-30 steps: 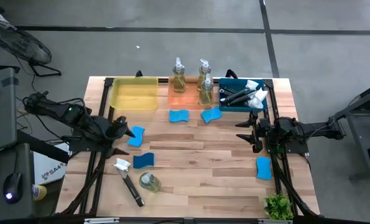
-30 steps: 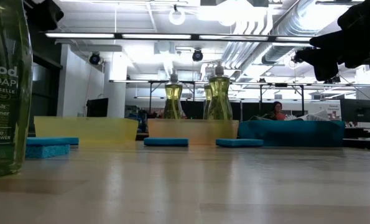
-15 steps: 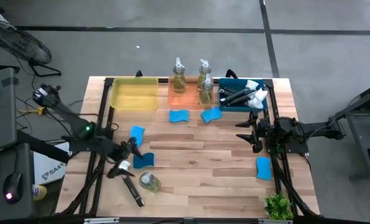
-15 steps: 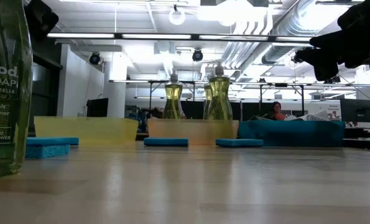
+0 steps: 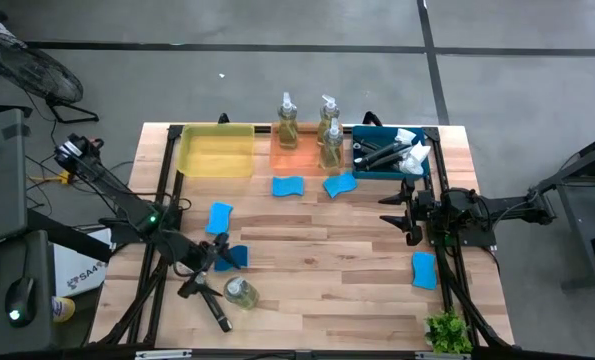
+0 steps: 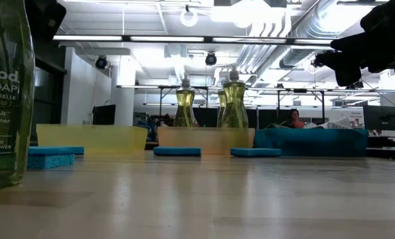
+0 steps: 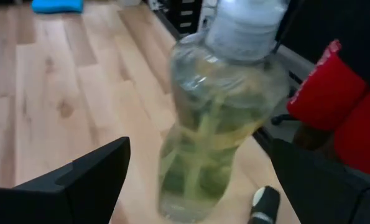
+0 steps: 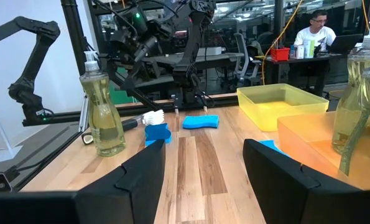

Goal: Pick & Place Kitchen Sink Supplies
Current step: Put the transparent soap dispenser into the orange bin

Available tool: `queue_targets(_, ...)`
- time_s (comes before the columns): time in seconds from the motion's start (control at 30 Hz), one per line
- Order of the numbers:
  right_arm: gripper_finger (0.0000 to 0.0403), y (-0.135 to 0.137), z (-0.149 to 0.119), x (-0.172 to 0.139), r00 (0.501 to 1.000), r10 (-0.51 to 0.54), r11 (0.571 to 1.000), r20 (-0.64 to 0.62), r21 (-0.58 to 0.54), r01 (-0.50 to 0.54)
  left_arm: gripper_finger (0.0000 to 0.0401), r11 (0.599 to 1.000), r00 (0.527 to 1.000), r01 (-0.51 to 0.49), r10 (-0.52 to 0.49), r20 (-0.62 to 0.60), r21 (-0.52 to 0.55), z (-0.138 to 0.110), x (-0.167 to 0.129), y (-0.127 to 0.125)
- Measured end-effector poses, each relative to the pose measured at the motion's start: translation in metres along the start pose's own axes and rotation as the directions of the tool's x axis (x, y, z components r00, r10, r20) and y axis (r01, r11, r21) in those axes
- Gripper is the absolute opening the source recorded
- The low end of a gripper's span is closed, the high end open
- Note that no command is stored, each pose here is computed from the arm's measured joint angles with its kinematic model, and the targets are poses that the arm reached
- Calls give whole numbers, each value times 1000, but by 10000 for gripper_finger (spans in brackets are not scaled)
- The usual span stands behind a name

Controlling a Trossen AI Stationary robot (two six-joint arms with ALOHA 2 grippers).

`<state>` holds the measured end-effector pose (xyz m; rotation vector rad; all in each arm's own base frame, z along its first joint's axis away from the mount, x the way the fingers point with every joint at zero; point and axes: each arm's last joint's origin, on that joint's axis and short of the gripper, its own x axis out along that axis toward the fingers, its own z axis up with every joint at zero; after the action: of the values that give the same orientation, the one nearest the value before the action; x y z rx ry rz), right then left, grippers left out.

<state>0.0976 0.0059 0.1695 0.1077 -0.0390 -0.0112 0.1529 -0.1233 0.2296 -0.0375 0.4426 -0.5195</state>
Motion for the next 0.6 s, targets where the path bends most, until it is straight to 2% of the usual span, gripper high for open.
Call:
queue_targets(0.1,210,0,0,0,1000,0,1000,0,0,0,381,1000,1000,24,-24,11,20,0,4,-4)
queue_targets(0.33,210,0,0,0,1000,0,1000,0,0,0,381,999,999,-6,5,35,39,0,17,-5)
queue_targets(0.6,210,0,0,0,1000,0,1000,0,0,0,381,999,996,14,-18,86,46,1,36,-9)
